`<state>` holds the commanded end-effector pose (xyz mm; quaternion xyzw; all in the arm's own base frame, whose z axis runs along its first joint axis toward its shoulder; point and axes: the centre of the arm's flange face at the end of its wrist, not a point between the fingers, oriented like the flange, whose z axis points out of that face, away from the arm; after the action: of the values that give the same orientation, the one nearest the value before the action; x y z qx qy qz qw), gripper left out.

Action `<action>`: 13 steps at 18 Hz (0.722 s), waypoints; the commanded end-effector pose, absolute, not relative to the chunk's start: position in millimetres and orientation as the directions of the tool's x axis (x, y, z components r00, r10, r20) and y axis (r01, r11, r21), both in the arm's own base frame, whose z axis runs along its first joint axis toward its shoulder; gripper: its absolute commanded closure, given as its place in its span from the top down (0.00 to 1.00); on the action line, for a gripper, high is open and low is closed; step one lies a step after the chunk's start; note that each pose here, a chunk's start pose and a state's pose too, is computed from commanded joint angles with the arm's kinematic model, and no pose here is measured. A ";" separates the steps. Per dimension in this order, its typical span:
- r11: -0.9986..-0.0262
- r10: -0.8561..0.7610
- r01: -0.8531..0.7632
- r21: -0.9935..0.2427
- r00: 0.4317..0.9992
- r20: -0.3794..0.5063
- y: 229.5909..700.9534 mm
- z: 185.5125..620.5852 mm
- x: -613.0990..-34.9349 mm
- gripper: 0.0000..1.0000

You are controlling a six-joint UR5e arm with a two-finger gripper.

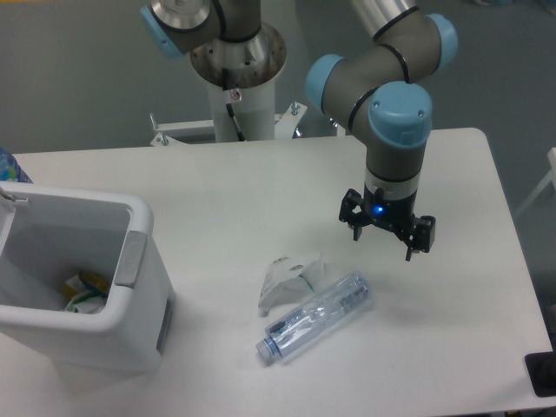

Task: Place the trash in the trash can
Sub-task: 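Move the gripper over the crumpled clear plastic bag and lower onto it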

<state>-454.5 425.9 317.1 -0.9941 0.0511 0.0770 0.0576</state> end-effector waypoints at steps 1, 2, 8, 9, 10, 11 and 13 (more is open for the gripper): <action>-0.988 -0.094 -0.112 -0.106 0.983 -0.158 426.4 316.4 -453.5 1.00; -0.988 -0.094 -0.112 -0.107 0.983 -0.157 426.6 316.4 -453.4 1.00; -0.987 -0.113 -0.127 -0.103 0.985 -0.128 429.9 302.5 -434.3 1.00; -0.986 -0.121 -0.132 -0.099 0.987 -0.109 429.2 294.2 -425.4 1.00; -0.985 -0.127 -0.139 -0.105 0.986 -0.111 429.8 291.3 -418.8 1.00; -0.984 -0.129 -0.141 -0.112 0.986 -0.110 429.1 283.2 -413.2 1.00; -0.983 -0.123 -0.136 -0.121 0.987 -0.107 432.0 271.5 -398.9 1.00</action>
<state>-398.9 432.0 271.5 -0.9946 0.0650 0.0497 0.0640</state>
